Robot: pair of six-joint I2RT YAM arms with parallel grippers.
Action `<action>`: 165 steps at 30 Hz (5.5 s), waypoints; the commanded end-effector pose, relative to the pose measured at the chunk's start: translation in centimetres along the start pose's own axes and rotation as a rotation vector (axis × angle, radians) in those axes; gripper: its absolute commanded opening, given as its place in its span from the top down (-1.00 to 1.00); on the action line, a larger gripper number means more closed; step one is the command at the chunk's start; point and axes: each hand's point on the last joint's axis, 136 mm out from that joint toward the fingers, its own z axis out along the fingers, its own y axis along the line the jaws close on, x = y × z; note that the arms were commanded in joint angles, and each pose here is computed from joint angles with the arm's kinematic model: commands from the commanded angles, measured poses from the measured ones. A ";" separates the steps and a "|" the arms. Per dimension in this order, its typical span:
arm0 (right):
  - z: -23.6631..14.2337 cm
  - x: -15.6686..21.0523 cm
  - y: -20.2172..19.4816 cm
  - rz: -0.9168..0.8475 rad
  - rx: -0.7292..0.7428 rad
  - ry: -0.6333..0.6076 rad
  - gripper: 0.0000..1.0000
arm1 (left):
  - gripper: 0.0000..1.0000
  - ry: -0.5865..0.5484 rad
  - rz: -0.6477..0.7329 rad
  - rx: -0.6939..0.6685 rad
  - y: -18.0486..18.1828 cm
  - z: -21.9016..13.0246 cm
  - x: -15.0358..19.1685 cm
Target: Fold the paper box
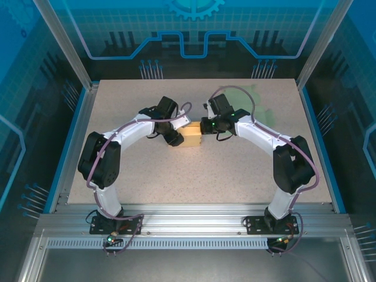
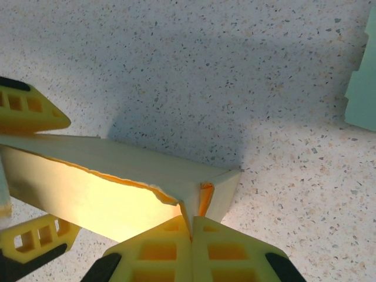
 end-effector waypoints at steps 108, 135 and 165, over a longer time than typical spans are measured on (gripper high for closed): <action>3.4 2.4 -1.8 -0.125 0.209 -0.032 0.94 | -0.02 -0.083 -0.419 -0.266 3.2 -6.5 2.1; 4.1 2.7 -1.9 -0.126 0.214 -0.015 0.95 | 0.98 -0.101 -0.516 -0.181 2.3 -8.0 0.6; 5.0 3.9 -1.9 -0.212 0.302 0.001 0.96 | 0.87 -0.292 -0.899 0.212 1.7 -9.4 -0.7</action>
